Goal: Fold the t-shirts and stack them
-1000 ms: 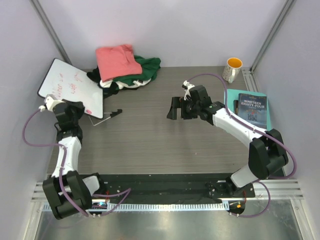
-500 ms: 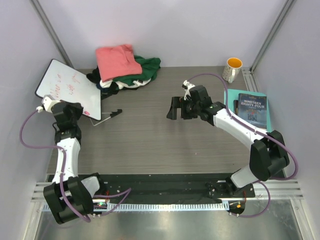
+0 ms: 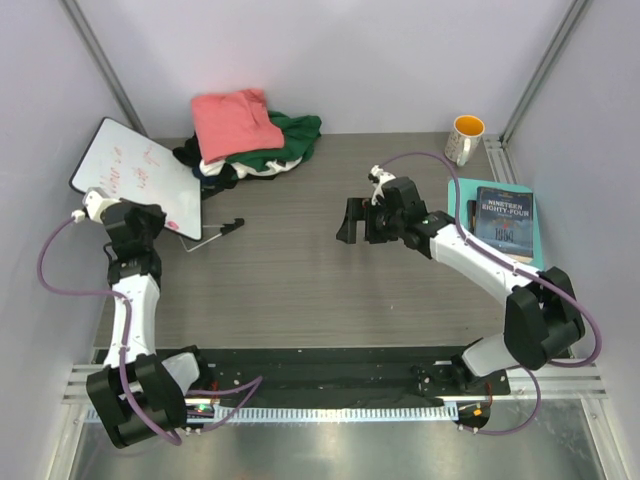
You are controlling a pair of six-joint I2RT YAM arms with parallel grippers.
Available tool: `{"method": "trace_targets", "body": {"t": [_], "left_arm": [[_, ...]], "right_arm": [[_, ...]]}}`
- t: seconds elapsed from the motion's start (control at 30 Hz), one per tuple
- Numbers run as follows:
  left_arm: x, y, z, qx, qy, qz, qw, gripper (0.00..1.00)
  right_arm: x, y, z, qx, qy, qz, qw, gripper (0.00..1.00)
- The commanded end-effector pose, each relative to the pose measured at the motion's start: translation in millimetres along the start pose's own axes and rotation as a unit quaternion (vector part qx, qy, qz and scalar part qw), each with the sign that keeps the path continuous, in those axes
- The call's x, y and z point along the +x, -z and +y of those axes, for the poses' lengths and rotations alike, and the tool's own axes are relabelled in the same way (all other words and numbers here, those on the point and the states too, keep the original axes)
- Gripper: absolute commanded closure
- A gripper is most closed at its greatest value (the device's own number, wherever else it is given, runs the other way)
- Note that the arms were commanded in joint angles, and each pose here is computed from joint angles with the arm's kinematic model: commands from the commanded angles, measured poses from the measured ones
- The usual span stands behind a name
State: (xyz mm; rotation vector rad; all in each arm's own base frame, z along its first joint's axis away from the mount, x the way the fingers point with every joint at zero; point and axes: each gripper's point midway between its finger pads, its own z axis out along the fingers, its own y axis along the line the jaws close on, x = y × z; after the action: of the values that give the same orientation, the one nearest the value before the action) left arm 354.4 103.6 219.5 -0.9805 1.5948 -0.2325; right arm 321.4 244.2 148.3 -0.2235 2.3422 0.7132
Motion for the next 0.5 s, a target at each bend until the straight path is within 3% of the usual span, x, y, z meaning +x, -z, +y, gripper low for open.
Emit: {"method": "trace_targets", "body": {"t": [0.0,0.47], "left_arm": [[-17.1,3.1,9.8,-0.037,-0.031,-0.022,0.999,1.00],[-11.4,2.2,18.5,-0.080,-0.042,-0.025,0.996,1.00]], "right_arm": [[-7.1,-0.8,3.0,-0.009,-0.009,-0.042,0.999,0.00],[6.1,-21.7,-4.7,-0.005,-0.004,-0.033,0.999,0.00]]}}
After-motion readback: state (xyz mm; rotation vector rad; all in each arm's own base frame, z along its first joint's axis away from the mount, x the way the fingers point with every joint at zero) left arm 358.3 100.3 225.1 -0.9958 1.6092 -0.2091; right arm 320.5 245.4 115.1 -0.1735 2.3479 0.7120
